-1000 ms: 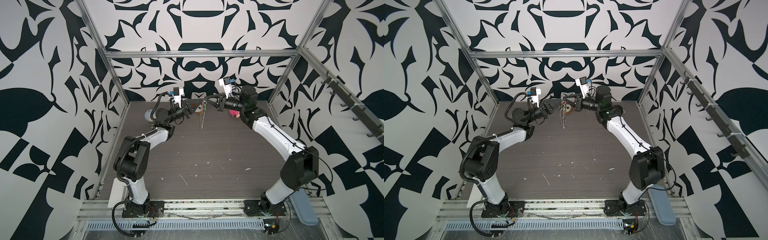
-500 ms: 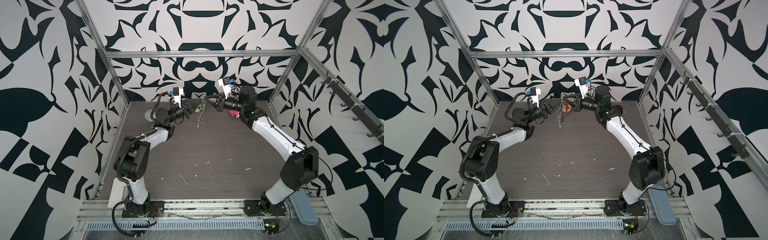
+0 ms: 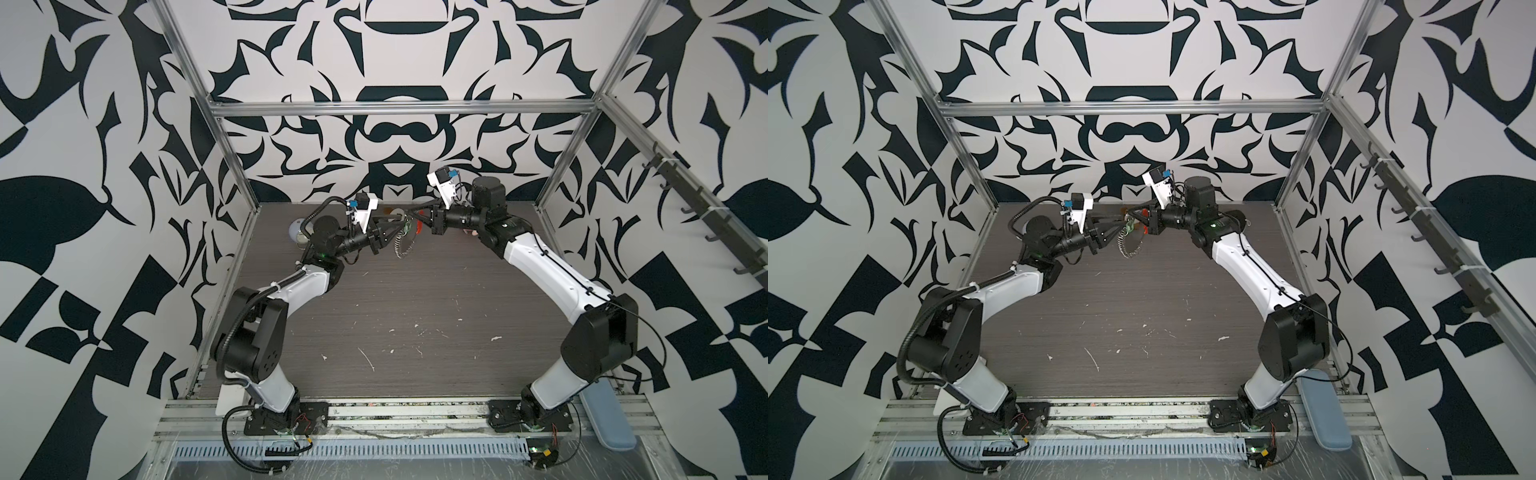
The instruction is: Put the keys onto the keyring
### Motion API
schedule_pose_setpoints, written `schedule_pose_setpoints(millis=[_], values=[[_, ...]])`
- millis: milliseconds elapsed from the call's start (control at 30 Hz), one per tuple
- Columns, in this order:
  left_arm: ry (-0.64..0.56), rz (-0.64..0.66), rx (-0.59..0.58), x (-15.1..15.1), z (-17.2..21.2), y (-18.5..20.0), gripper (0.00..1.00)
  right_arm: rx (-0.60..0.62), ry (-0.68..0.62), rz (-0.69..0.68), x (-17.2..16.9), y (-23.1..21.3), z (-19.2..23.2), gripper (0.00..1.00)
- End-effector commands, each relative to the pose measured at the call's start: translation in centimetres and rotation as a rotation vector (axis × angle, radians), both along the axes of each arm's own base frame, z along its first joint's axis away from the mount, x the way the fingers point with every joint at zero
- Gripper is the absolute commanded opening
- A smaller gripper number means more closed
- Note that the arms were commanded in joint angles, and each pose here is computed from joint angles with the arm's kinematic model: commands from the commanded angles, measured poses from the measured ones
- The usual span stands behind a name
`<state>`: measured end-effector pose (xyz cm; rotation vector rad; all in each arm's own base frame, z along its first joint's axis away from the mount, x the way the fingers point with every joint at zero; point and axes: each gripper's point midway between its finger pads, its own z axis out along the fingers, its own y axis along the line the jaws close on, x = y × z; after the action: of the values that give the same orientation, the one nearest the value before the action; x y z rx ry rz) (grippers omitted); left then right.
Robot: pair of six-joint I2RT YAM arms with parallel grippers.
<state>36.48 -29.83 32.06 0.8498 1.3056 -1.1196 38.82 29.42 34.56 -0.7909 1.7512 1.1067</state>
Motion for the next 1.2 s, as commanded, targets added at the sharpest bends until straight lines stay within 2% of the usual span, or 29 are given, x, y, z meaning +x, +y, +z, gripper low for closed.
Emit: schedule_pose_setpoints(millis=[0,133,233,467,767,1167], values=[[-0.111,-0.078,0.225,-2.2,-1.7,-0.2,0.30,-0.004,-0.166,0.021,-1.8,-0.7,4.6,0.00],[-0.123,-0.124,0.352,-2.9,-2.9,0.1,0.28,-0.010,-0.160,0.038,-2.1,-0.6,4.1,0.00],[-0.114,-0.164,0.396,-2.9,-3.1,0.3,0.28,-0.003,-0.147,0.049,-2.2,-0.4,4.0,0.00],[-0.081,-0.234,0.381,-2.5,-1.9,0.3,0.27,0.002,-0.134,0.067,-2.6,-0.3,3.5,0.00],[-0.100,-0.179,0.369,-1.2,-0.3,2.1,0.26,0.006,-0.121,0.077,-2.7,-0.3,3.0,0.00],[-0.053,-0.257,0.316,0.3,-0.2,0.5,0.28,0.019,-0.115,0.094,-3.1,0.1,3.4,0.00]])
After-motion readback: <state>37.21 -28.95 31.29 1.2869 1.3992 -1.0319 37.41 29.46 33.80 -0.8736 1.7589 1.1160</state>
